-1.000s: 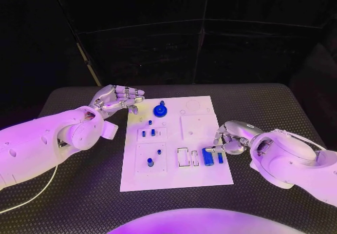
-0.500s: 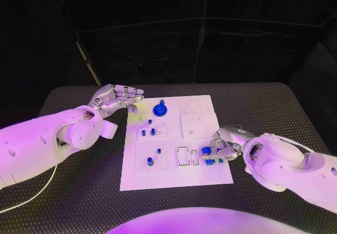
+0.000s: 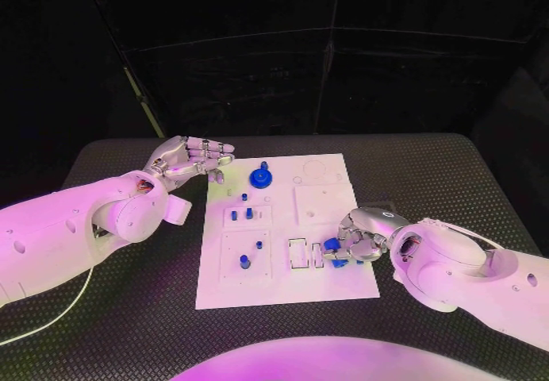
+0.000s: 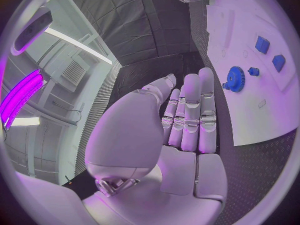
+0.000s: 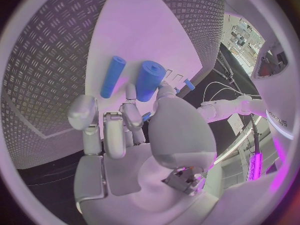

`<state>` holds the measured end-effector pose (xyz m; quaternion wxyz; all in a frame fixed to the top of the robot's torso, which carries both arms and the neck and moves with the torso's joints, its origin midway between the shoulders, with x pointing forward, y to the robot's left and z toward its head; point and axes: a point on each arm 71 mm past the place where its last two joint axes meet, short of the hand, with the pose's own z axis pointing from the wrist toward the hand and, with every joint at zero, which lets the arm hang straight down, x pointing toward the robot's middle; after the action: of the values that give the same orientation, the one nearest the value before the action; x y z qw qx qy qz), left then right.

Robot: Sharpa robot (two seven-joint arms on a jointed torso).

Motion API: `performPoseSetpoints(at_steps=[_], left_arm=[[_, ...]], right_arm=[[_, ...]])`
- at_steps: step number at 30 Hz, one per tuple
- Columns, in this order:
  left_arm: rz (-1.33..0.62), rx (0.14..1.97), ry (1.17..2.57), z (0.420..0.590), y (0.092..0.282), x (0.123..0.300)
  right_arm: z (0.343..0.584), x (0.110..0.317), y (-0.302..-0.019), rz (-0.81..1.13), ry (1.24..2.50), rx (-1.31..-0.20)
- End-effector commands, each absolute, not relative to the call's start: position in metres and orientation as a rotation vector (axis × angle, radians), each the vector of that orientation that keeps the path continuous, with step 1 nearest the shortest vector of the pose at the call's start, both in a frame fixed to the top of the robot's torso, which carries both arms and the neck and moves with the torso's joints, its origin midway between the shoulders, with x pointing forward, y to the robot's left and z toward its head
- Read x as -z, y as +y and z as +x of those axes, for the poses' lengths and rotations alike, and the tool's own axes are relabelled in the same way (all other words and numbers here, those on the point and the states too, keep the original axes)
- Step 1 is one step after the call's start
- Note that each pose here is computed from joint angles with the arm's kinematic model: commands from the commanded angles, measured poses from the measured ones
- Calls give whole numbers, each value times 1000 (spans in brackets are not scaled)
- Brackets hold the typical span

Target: Assemble the parts on the task board

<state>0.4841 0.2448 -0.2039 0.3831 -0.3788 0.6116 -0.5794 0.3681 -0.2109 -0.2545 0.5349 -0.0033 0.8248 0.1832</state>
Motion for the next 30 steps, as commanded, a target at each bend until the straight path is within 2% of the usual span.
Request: performPoseSetpoints(at_steps=[1,16,30], left_arm=[[-964,1492,1560,484,244,203],[-969,1495,1569,483,243,207],[-970,1497,1573,482,242,207]], right_arm=[[365,259,-212,17,1968,-436],[351,241,-201,268,1905,-643],[356,248,-178,284,1945,-702]])
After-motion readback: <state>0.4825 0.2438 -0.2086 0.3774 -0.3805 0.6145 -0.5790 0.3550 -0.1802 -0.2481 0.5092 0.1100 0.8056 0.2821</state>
